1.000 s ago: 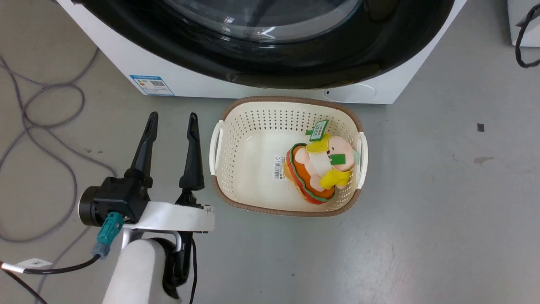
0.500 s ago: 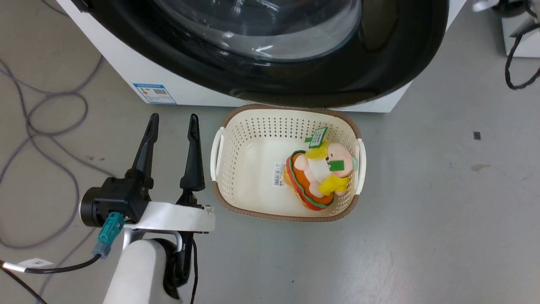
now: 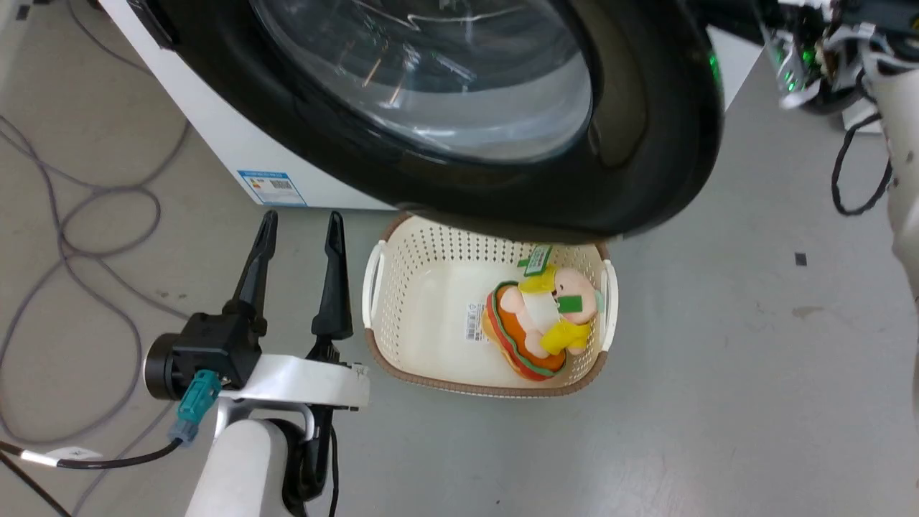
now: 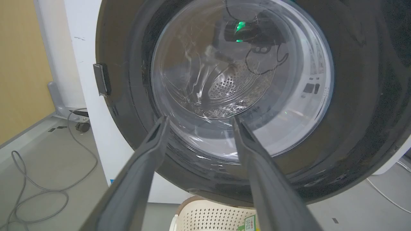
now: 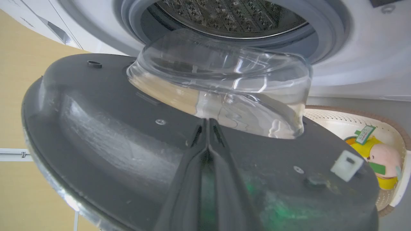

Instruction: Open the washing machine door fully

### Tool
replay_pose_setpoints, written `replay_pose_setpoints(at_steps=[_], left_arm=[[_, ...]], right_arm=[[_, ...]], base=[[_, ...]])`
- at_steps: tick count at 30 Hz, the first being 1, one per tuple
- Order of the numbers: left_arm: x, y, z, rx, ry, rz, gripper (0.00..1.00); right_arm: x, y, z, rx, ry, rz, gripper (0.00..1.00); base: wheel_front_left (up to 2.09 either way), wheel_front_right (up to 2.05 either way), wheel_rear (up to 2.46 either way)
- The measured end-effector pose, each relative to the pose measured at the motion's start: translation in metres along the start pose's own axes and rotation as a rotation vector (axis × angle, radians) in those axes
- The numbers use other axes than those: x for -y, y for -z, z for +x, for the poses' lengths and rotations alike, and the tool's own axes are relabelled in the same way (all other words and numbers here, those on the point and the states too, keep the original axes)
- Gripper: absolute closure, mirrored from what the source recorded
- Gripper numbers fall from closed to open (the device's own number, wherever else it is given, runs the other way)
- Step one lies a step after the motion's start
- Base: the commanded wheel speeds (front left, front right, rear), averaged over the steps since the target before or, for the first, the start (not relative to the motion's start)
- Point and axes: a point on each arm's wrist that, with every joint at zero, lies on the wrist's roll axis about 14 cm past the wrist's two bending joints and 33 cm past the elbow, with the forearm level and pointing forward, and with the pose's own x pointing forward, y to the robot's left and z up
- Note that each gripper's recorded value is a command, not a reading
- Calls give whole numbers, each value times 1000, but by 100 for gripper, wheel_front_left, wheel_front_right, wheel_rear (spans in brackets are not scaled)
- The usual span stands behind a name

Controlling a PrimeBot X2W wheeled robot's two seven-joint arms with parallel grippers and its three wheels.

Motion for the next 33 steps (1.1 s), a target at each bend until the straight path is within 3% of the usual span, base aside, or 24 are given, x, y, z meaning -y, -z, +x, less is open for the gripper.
replay_pose_setpoints(at_steps=[33], left_arm=[[-22,-11,-61,-29,-45,79,0]], right_arm=[[-58,158,-12,-363,-229,-77,100]], base=[[0,0,0]])
